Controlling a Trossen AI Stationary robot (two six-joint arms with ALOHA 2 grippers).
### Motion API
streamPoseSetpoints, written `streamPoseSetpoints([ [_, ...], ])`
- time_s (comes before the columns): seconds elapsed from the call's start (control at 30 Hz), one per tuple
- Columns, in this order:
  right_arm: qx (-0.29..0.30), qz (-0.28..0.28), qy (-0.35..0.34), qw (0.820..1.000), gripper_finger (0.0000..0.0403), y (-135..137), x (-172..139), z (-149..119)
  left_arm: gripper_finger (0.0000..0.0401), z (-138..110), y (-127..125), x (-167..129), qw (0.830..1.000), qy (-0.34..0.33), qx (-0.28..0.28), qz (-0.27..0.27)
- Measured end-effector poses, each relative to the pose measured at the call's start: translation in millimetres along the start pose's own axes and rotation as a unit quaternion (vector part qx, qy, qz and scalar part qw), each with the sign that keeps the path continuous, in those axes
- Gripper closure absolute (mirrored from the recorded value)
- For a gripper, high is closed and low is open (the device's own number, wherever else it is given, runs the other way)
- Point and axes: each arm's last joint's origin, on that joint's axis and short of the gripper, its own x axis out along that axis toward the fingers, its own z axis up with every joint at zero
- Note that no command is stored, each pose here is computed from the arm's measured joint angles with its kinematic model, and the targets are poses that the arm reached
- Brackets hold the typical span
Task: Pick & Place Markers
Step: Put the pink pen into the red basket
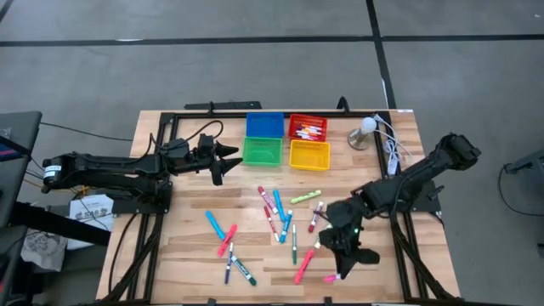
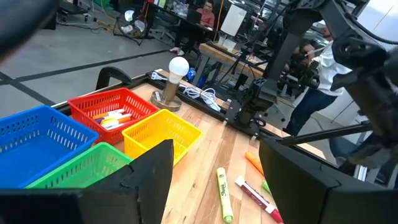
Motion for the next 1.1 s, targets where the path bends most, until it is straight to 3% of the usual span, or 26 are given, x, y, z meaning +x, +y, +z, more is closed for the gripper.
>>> streamPoseSetpoints([
  [0.17,-0.012,0.054,-0.031,0.998,0.0371,1.4,-10.3,14.2,0.0164,0.1,-0.1,0.0,1.000,-0.001,0.000,0.000],
  [0.43,0.000,0.048,-0.036,0.998,0.0379,-2.2,-13.8,15.5,0.0164,0.4,-0.1,0.0,1.000,-0.002,0.000,-0.001],
  [0.57,0.042,-0.026,-0.028,0.998,0.0374,-12.5,-14.0,6.7,0.0164,0.4,-0.1,0.0,1.000,-0.002,0.000,-0.001],
  [0.7,0.063,-0.141,-0.010,0.988,0.0370,-25.2,-16.9,-6.5,0.0164,0.5,-0.2,0.0,1.000,-0.002,0.000,-0.001],
  [0.87,0.057,-0.258,-0.015,0.964,0.0377,-40.0,-30.2,-10.3,0.0164,0.7,-0.3,0.0,1.000,-0.003,0.000,-0.001],
  [1.1,0.039,-0.395,-0.068,0.915,0.0370,-67.6,-70.7,-1.4,0.0164,0.9,-0.3,0.0,1.000,-0.005,0.000,-0.002],
])
